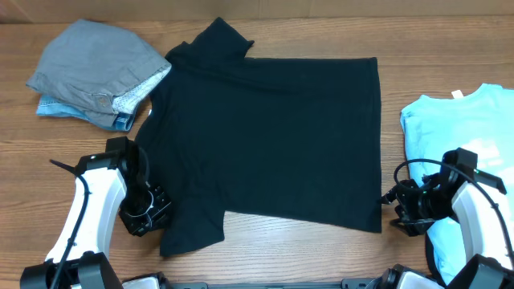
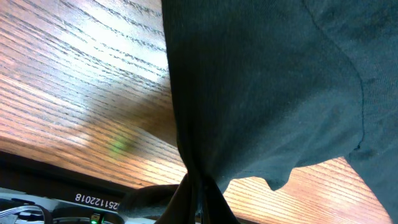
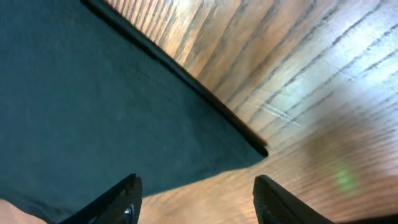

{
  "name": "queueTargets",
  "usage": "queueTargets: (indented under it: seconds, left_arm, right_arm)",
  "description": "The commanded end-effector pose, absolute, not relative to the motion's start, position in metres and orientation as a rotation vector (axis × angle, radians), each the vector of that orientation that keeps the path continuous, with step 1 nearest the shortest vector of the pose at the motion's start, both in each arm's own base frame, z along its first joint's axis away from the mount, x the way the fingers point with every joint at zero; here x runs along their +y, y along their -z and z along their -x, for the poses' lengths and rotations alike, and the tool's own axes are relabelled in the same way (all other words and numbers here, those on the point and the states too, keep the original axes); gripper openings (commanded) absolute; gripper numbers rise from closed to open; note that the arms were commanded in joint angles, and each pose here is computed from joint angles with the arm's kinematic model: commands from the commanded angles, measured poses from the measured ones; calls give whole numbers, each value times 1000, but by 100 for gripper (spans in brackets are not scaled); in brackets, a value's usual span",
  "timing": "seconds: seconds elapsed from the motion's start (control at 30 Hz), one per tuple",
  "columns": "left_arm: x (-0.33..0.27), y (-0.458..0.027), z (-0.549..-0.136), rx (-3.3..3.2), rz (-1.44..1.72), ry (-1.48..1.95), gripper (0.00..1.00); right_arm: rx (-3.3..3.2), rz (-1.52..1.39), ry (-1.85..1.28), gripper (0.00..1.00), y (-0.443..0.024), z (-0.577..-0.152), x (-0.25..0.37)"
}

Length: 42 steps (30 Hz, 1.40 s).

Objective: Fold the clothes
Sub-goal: 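Grasp the bottom hem corners with both grippers and lift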

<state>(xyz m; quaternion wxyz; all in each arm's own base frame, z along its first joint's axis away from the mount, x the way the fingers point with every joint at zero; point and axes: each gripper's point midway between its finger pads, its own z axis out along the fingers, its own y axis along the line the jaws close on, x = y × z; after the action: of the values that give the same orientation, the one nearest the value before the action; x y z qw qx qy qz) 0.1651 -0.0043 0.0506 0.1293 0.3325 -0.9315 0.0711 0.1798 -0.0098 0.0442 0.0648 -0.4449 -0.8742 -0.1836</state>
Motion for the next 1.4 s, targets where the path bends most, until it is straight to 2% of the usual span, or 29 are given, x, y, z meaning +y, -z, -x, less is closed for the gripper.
queueTargets:
  seconds: [0.0, 0.7, 0.77, 0.87, 0.97, 1.03, 1.37]
  left_arm:
    - [0, -53, -171, -2718, -991, -189, 4]
    - [1, -52, -172, -2726, -991, -191, 4]
    - [1, -52, -172, -2726, -991, -190, 4]
    - [1, -52, -172, -2726, -991, -191, 4]
    - [0, -52, -172, -2727, -985, -192, 4]
    - [0, -53, -172, -2729, -976, -192, 4]
    - [-24, -64, -167, -2672, -953, -386, 4]
  right_arm:
    - [-2572, 1412, 561, 58, -33, -171, -4]
    - [-2507, 1475, 518, 55, 6, -144, 5]
    - [-2515, 1477, 523, 49, 7, -146, 4]
    - [-2537, 1475, 545, 33, 6, -151, 3]
    - [-2566, 1443, 550, 11, 3, -155, 2]
    - [-2596, 1404, 557, 5, -3, -159, 0]
    - [-2716, 1306, 630, 4, -64, -184, -3]
